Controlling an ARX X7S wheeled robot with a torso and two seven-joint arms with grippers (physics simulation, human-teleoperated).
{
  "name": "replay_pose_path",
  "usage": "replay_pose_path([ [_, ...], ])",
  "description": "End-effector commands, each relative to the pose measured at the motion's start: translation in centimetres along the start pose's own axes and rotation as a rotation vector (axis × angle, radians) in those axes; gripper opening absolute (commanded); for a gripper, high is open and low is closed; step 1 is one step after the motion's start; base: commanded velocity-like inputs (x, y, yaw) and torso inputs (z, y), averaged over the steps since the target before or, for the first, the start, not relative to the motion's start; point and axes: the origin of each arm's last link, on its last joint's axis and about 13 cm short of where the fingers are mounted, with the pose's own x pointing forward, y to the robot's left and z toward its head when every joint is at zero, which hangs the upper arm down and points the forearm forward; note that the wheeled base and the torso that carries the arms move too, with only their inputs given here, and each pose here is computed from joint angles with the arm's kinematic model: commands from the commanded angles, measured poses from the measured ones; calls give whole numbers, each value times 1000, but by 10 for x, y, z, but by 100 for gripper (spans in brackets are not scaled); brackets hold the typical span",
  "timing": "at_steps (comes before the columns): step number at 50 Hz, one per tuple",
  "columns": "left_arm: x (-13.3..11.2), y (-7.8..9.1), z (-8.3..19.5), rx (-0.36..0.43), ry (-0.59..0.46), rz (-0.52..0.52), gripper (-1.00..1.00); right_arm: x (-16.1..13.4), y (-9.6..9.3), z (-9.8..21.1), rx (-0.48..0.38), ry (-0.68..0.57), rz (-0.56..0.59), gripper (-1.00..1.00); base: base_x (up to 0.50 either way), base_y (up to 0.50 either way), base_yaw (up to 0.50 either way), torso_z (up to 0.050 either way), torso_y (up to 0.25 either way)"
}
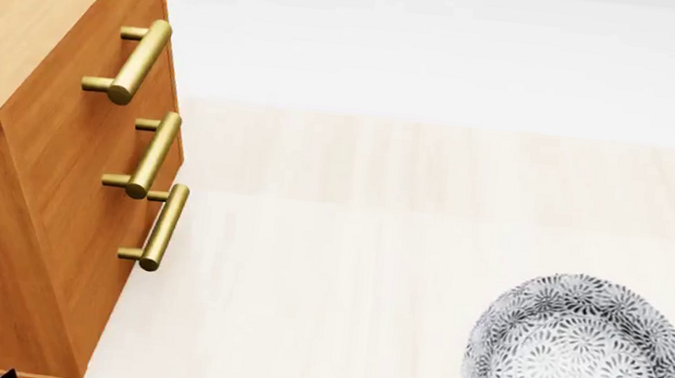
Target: Put the bowl on top of the cabinet.
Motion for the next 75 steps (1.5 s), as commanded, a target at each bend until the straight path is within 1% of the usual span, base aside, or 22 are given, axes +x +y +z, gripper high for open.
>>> replay_pose_path([
  [1, 2, 0, 1, 0, -11, -2, 100, -8, 7, -1, -134, -128, 132, -100, 0, 0, 0, 0, 0],
  [3, 2, -1, 1, 0, -8, -4, 100, -6, 9, -4, -192, -113, 144, -100, 0, 0, 0, 0, 0],
  [6, 1, 0, 2, -2, -12, -4, 100, -5, 10, -6, -233, -116, 152, -100, 0, 0, 0, 0, 0],
  [12, 1, -2, 2, -4, -11, -10, 100, -8, 12, -2, -241, -129, 158, -100, 0, 0, 0, 0, 0],
  [15, 0, -2, 2, -3, -15, -7, 100, -9, 17, 3, -286, -164, 146, -100, 0, 0, 0, 0, 0],
  [22, -3, -1, 4, -2, -26, -5, 100, -17, 37, 9, -412, -224, 194, -100, 0, 0, 0, 0, 0],
  [27, -2, -2, 4, -2, -24, -6, 100, -19, 46, 12, -450, -247, 218, -100, 0, 0, 0, 0, 0],
  [34, -2, -3, 4, -1, -23, -10, 100, -24, 57, 19, -464, -293, 247, -100, 0, 0, 0, 0, 0],
  [38, -3, -3, 4, -1, -25, -13, 100, -24, 65, 16, -490, -336, 298, -100, 0, 0, 0, 0, 4],
  [41, -4, -3, 5, 1, -30, -12, 100, -21, 72, 13, -507, -326, 308, -100, 0, 0, 0, 0, 0],
  [43, -4, -2, 6, -1, -35, -14, 100, -19, 76, 10, -525, -347, 334, -100, 0, 0, 0, 0, 0],
  [46, -1, -1, 5, -8, -31, -16, 100, -15, 79, 9, -527, -329, 335, -100, 0, 0, 0, 0, 0],
  [51, 1, 0, 15, -17, -57, -15, 100, -13, 85, 8, -553, -364, 369, -100, 0, 0, 0, 0, 0],
  [53, 2, -2, 23, 0, -72, -19, 100, -12, 88, 8, -553, -380, 412, -100, 0, 0, 0, 0, 0],
  [56, 5, -5, 34, 22, -86, -34, 100, -9, 90, 6, -558, -384, 436, -100, 0, 0, 0, 0, 0],
  [59, 6, -8, 42, 46, -101, -40, 100, -6, 91, 6, -566, -395, 440, -100, 0, 0, 0, 0, 0],
  [61, 6, -9, 45, 48, -105, -44, 100, -5, 91, 6, -570, -401, 440, -100, 0, 0, 0, 0, 0],
  [62, 6, -11, 49, 37, -103, -74, 100, -4, 93, 7, -576, -406, 441, -100, 0, 0, 0, 0, 0],
  [64, 6, -12, 52, 43, -107, -73, 100, -3, 95, 9, -590, -422, 444, -100, 0, 0, 0, 0, 0],
  [66, 7, -14, 58, 56, -112, -86, 100, -3, 97, 9, -608, -422, 478, -100, 0, 0, 0, 0, 0],
  [71, 9, -17, 65, 78, -117, -92, 100, 1, 100, 6, -645, -448, 506, -100, 0, 0, 0, 0, 0],
  [75, 8, -19, 70, 73, -117, -122, 100, 1, 101, 5, -664, -470, 522, -100, 0, 0, 0, 0, 3],
])
